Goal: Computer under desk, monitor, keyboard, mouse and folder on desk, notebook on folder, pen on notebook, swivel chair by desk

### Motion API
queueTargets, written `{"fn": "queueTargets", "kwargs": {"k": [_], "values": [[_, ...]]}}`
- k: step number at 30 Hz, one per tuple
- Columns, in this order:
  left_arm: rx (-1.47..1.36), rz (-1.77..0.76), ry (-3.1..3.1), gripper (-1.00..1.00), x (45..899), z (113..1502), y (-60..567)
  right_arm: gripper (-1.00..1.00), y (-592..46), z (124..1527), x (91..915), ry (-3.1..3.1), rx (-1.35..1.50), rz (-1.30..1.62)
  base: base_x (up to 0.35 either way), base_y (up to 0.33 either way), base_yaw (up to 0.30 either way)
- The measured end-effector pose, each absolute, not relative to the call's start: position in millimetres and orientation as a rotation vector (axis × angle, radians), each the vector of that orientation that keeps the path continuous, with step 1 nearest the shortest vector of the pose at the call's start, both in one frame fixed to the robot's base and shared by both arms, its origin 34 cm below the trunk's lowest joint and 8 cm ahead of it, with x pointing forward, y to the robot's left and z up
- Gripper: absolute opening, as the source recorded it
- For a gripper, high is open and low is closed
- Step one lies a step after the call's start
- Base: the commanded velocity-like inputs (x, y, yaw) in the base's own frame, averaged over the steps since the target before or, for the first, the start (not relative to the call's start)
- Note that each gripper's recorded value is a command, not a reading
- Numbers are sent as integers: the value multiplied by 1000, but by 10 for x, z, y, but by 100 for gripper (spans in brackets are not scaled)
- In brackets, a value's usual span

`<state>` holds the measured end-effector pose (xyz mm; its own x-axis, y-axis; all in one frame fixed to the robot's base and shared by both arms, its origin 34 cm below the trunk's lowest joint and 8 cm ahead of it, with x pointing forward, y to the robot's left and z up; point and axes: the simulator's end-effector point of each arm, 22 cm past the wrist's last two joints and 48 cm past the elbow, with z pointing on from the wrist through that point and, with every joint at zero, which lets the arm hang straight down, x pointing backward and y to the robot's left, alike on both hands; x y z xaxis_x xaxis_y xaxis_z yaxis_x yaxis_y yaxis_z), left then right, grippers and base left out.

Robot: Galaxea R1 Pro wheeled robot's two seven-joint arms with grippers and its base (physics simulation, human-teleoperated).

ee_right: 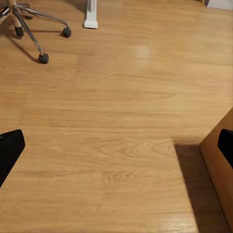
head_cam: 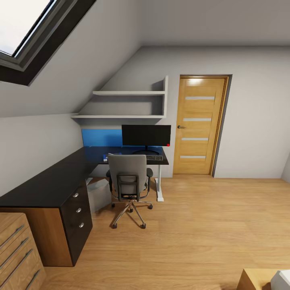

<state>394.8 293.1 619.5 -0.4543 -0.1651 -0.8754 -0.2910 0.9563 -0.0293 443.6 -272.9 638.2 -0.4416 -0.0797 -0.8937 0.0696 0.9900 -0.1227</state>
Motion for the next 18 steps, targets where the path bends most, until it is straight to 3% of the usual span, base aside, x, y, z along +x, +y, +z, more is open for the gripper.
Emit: {"fn": "queueTargets", "kwargs": {"k": [18], "values": [[-324, 150, 2052, 100, 3948, 6195, 2931, 100, -2730, 6382, 4437, 2021, -7, -169, 0, 0, 0]]}}
